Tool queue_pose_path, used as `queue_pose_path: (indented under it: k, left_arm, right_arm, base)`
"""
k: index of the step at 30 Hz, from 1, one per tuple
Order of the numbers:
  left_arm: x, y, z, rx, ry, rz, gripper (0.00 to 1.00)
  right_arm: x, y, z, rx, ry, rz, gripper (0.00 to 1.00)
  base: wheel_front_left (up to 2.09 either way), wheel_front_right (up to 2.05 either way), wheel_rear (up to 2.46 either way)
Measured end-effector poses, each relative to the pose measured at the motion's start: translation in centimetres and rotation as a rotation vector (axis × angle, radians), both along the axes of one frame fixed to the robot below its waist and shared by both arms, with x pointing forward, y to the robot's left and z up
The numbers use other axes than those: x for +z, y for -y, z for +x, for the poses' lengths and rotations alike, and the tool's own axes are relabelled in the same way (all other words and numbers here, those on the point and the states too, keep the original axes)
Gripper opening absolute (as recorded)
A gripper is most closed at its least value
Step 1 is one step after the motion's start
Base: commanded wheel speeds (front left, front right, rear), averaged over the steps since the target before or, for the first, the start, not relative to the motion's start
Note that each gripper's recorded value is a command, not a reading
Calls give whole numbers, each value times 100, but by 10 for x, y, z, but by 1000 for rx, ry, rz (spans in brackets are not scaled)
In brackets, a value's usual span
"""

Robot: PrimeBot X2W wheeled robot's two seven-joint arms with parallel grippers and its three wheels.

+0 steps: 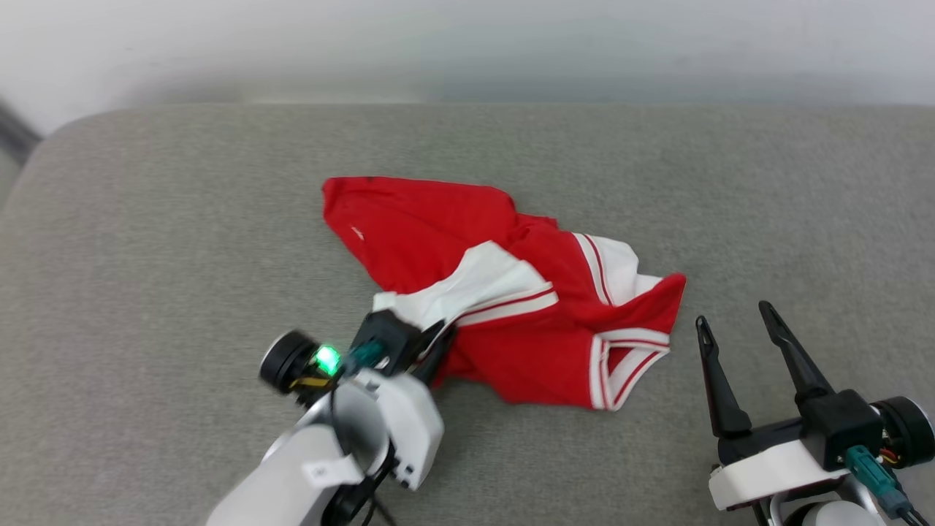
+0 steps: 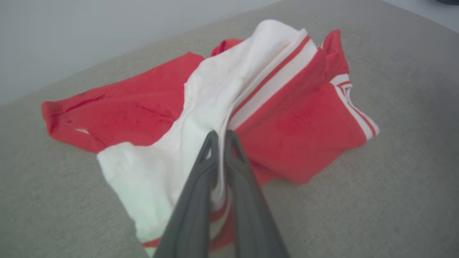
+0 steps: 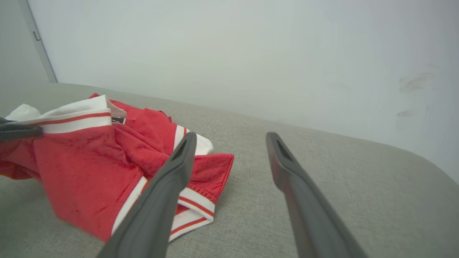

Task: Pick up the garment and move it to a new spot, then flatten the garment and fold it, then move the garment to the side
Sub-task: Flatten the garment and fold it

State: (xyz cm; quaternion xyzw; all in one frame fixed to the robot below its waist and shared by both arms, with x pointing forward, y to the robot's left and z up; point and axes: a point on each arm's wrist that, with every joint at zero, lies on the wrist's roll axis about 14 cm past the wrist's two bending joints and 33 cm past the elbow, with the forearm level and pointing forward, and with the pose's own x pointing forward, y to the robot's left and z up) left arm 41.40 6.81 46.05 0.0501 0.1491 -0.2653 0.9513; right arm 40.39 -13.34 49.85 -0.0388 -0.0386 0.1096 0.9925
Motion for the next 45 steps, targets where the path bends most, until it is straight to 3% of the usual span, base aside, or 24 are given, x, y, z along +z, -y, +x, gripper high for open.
queue_pose_path:
  k: [6, 10, 11, 12, 13, 17, 26, 32, 45]
  left_arm:
    - [-17, -48, -40, 126, -40, 9, 0]
    - [-32, -59, -66, 164, -91, -1, 0]
    - [-36, -60, -71, 167, -103, -1, 65]
    - [-40, -62, -76, 167, -112, 12, 94]
    - [-44, -64, -80, 170, -117, 23, 100]
    - [-35, -71, -77, 207, -45, 9, 100]
    - [52, -89, -51, 309, 343, -88, 100]
    - [82, -101, -57, 377, 446, -116, 100]
    - [76, -125, -65, 478, 440, -103, 100]
  right_arm:
    - [5, -18, -2, 52, 11, 5, 100]
    - [9, -22, -4, 65, 21, 4, 100]
    - [9, -23, -4, 67, 21, 4, 100]
    - [9, -24, -5, 69, 21, 3, 100]
    - [8, -24, -6, 71, 17, 3, 100]
    - [7, -24, -9, 71, 12, 0, 100]
    - [6, -33, -10, 98, -30, -41, 100]
    - [-5, -63, 2, 262, -199, -174, 100]
    - [-52, -101, 40, 491, -696, -516, 100]
  base:
    - [0, 0, 0]
    - [0, 0, 0]
    - [0, 0, 0]
    - [0, 0, 0]
    - [0, 0, 0]
    - [0, 0, 0]
    - [0, 0, 0]
    - [0, 0, 0]
    - [0, 0, 0]
